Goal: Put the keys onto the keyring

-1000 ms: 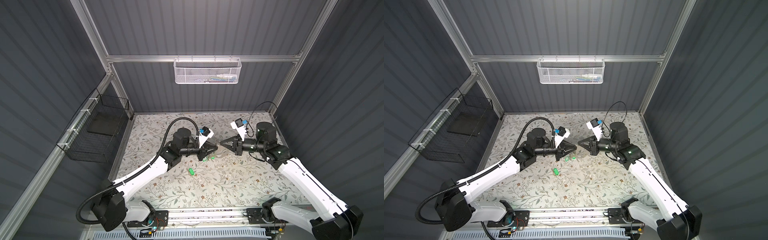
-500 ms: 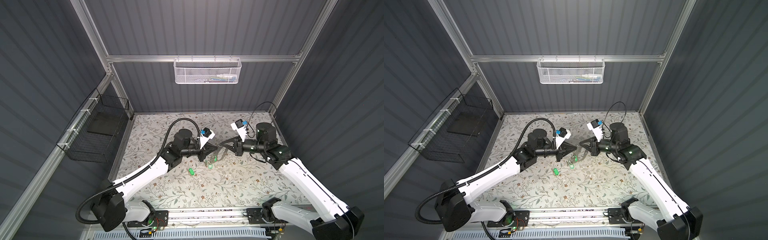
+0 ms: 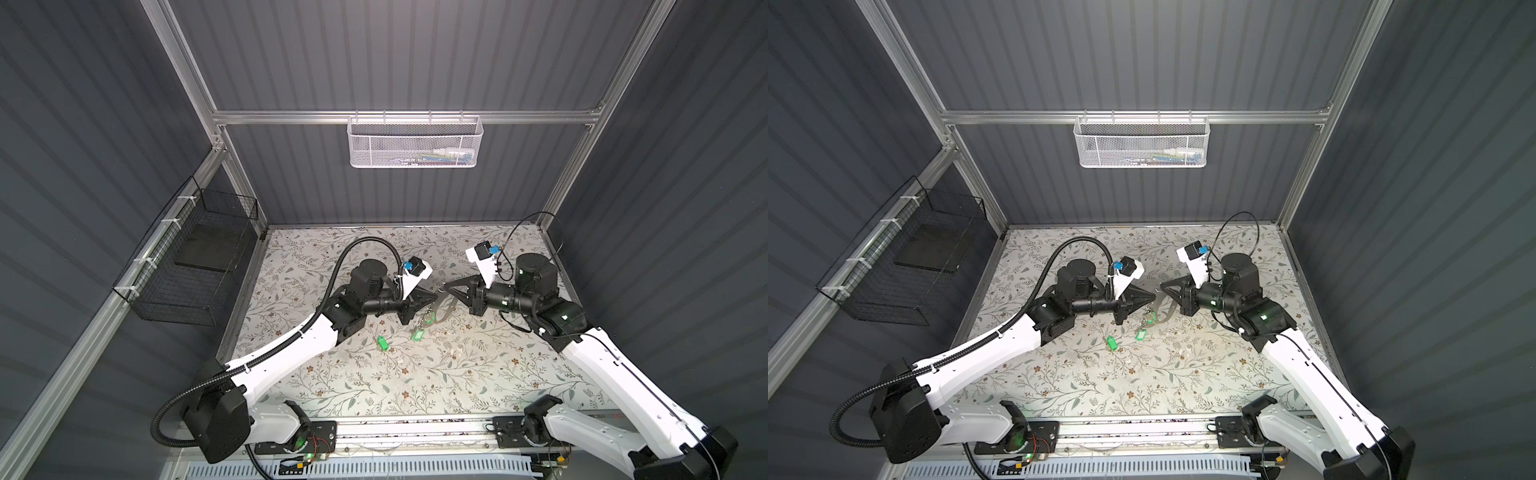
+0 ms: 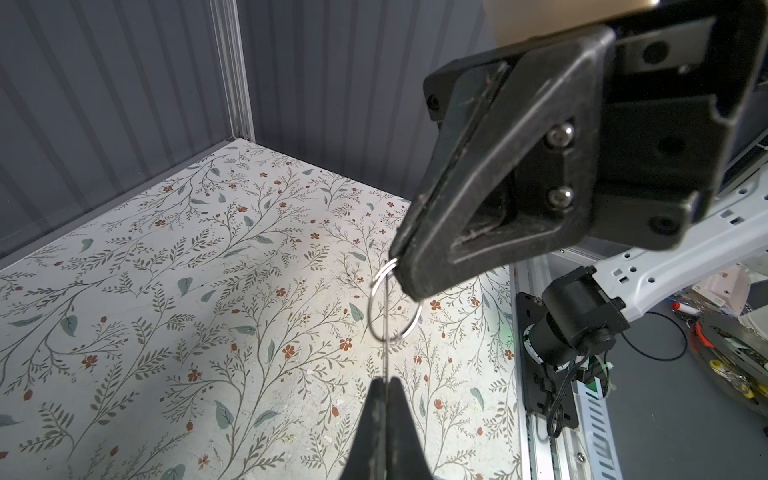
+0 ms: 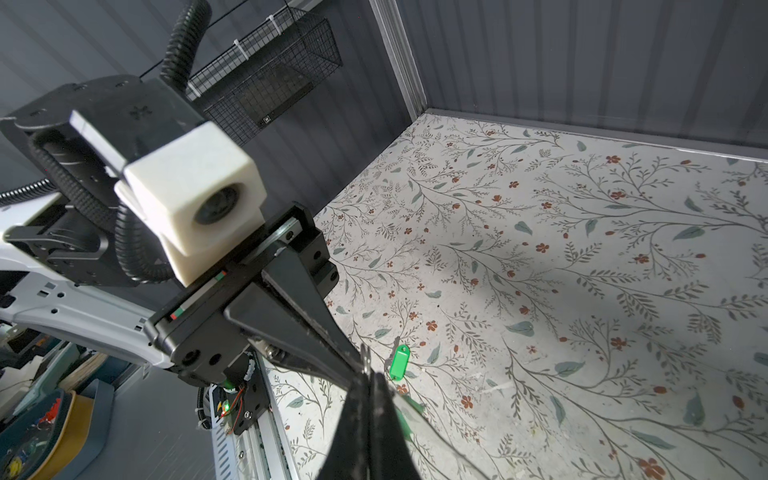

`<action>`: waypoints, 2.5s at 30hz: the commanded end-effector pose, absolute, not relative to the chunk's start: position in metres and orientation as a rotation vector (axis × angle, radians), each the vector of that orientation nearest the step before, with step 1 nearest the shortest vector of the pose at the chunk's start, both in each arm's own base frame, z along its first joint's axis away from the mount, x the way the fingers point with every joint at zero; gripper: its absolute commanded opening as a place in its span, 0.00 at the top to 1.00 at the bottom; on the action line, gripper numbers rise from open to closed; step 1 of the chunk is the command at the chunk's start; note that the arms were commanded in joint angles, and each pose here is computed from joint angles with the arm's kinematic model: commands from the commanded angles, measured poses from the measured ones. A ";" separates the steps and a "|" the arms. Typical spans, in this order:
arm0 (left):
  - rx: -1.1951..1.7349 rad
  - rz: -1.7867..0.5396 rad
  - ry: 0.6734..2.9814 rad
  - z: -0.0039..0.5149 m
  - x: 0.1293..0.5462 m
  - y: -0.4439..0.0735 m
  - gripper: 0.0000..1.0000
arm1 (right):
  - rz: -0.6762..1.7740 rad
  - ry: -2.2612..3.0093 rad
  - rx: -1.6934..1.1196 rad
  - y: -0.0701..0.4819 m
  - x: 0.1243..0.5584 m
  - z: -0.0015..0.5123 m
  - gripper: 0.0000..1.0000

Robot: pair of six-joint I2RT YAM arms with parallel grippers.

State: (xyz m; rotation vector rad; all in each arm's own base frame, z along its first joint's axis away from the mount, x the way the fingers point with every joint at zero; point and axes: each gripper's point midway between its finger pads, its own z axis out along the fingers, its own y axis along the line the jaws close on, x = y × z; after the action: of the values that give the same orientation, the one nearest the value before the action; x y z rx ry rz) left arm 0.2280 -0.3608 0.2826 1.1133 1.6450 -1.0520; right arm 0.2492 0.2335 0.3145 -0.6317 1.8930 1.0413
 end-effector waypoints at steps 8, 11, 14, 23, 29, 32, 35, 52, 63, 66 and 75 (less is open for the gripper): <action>1.088 -1.056 1.629 0.296 0.227 -0.372 1.00 | 0.933 1.794 -0.548 0.241 0.257 0.325 0.98; 1.089 -1.058 1.625 0.298 0.225 -0.373 1.00 | 0.847 1.784 -0.526 0.238 0.260 0.322 0.98; 1.087 -1.053 1.619 0.301 0.224 -0.371 1.00 | 0.757 1.796 -0.529 0.232 0.263 0.317 0.98; 1.094 -1.067 1.607 0.305 0.220 -0.371 1.00 | 0.622 1.802 -0.546 0.228 0.265 0.314 0.98; 1.103 -1.086 1.613 0.304 0.218 -0.376 1.00 | 0.690 1.771 -0.524 0.238 0.263 0.314 0.97; 1.089 -1.090 1.610 0.307 0.218 -0.375 0.94 | 0.754 1.739 -0.488 0.241 0.262 0.316 0.97; 1.042 -1.098 1.605 0.314 0.217 -0.369 0.80 | 0.819 1.693 -0.450 0.243 0.260 0.322 0.97; 0.581 -1.210 1.574 0.363 0.250 -0.326 0.80 | 1.150 1.471 -0.394 0.241 0.249 0.358 0.97; 0.645 -1.494 1.484 0.376 0.243 -0.340 0.79 | 1.249 1.432 -0.419 0.244 0.243 0.367 0.96; 0.674 -1.527 1.478 0.375 0.241 -0.345 0.79 | 1.256 1.431 -0.426 0.245 0.242 0.367 0.96; 0.711 -1.569 1.446 0.377 0.235 -0.348 0.83 | 1.261 1.445 -0.431 0.247 0.243 0.364 0.96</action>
State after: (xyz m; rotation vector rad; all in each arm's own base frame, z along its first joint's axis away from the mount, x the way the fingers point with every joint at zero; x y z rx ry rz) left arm 0.2433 -0.3475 0.3587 0.6702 1.5233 -1.5292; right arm 0.2470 0.2476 0.3502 -0.4149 1.5031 1.2432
